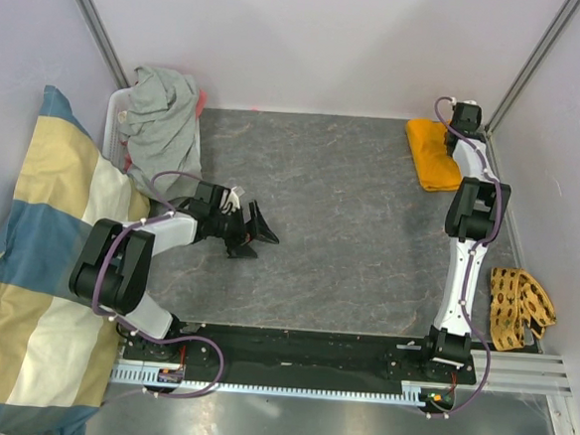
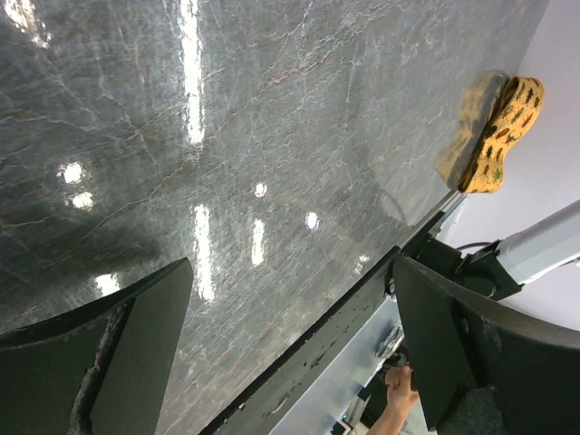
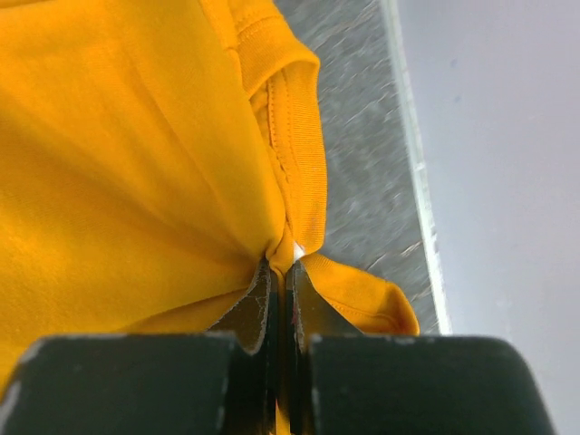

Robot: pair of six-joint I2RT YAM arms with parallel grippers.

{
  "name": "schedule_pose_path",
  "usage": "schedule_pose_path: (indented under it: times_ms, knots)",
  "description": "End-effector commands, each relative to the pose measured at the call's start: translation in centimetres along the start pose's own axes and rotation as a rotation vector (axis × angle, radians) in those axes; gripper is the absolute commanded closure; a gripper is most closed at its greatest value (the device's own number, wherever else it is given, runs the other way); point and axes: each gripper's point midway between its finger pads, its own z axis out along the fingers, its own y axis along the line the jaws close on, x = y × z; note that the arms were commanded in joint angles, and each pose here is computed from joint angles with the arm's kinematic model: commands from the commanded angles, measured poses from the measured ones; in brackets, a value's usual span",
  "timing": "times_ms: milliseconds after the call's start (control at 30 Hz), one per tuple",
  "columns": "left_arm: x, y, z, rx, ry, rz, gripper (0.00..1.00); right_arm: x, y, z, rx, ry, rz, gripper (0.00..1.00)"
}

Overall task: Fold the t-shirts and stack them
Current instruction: Neatly place the folded tshirt to the corner

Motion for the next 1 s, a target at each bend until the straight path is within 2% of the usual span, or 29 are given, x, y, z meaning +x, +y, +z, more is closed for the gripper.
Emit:
schedule_pose_path:
  times_ms: [0,333,667,700,733,767,800,833,867,900,967]
  knots:
    - [-0.4,-0.5,0.0,0.018,0.019,0.043,0.01,0.8,-2.4,2.1,0.075,0.002,-0.018,1.00]
    - [-0.7,0.2,0.6,0.000,0.035,0.023,0.01,2.5,-6.0,3.6,0.166,0.022,0.033,1.00]
    - [-0.6,0.4,0.8,0.002,0.040,0.023,0.01,3.2,-6.9,3.9,0.176,0.033,0.052,1.00]
    - [-0.7,0.4,0.8,0.003,0.038,0.023,0.01,3.1,-7.0,3.8,0.178,0.031,0.055,0.97]
    - [-0.6,0.4,0.8,0.002,0.039,0.022,0.01,3.1,-6.9,3.7,0.175,0.030,0.065,0.91]
    - [-0.6,0.4,0.8,0.003,0.038,0.025,0.01,3.2,-6.4,3.8,0.150,0.030,0.068,0.80]
    - [-0.7,0.3,0.8,0.004,0.036,0.025,0.01,2.6,-6.4,3.4,0.134,0.013,0.081,0.46]
    - [-0.7,0.3,0.8,0.003,0.035,0.027,0.01,2.3,-6.1,3.2,0.114,0.004,0.099,0.27]
    - [-0.8,0.3,0.8,0.005,0.034,0.026,0.01,2.3,-5.2,3.2,0.070,-0.005,0.112,0.13]
    - [-0.8,0.3,0.8,0.006,0.035,0.024,0.01,1.4,-5.2,2.6,0.056,-0.026,0.127,0.02]
    - [-0.7,0.3,0.8,0.008,0.035,0.022,0.01,0.1,-5.0,1.6,0.010,-0.062,0.174,0.02]
